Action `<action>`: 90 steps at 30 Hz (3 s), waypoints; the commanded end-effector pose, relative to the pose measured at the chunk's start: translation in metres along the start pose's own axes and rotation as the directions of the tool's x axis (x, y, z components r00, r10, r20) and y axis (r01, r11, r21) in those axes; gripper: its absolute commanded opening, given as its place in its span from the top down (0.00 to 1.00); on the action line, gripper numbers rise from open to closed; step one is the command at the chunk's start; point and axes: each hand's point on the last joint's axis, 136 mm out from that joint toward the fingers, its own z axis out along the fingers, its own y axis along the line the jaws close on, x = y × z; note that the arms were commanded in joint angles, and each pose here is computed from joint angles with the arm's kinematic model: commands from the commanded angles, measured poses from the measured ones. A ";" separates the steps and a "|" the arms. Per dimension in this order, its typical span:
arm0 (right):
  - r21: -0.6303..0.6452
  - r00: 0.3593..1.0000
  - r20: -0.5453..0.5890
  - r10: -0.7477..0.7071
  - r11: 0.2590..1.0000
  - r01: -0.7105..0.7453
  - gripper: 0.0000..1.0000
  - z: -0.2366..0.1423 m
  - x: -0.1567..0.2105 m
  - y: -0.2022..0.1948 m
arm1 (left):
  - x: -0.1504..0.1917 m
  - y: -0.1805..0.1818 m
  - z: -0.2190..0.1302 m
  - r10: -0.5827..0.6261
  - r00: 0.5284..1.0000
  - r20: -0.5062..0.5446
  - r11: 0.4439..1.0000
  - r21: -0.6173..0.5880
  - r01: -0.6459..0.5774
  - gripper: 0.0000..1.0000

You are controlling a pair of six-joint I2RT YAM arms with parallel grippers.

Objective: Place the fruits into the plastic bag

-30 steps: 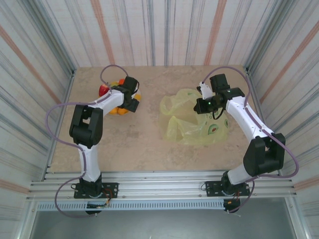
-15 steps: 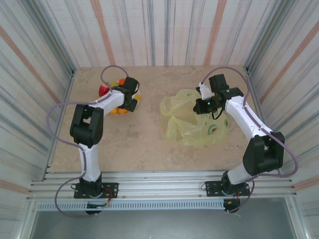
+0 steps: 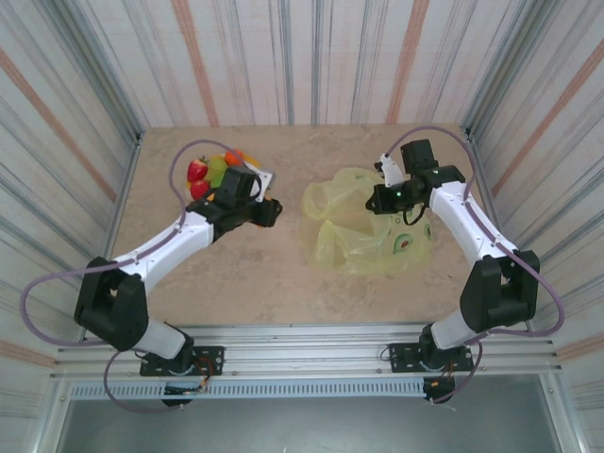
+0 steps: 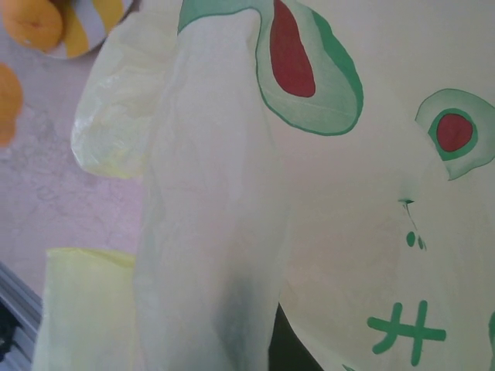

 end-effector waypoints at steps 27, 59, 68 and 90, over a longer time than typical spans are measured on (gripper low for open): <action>-0.421 0.979 -0.002 0.202 0.888 -0.184 1.00 0.015 -0.021 0.067 | -0.035 -0.152 0.096 -0.167 0.976 0.140 0.904 0.417 0.095 0.47; -0.421 0.939 0.011 0.344 0.853 -0.308 1.00 0.021 -0.018 0.039 | -0.016 -0.146 0.129 -0.179 0.964 0.197 0.944 0.311 0.112 0.16; -0.305 0.961 0.010 0.278 0.916 -0.262 1.00 0.015 -0.006 0.016 | -0.010 -0.133 0.089 -0.128 0.976 0.178 0.942 0.329 0.064 0.14; -0.211 0.961 0.038 0.274 0.942 -0.260 1.00 0.023 -0.013 -0.003 | -0.001 -0.044 -0.034 -0.063 0.985 0.160 0.976 0.216 0.027 0.14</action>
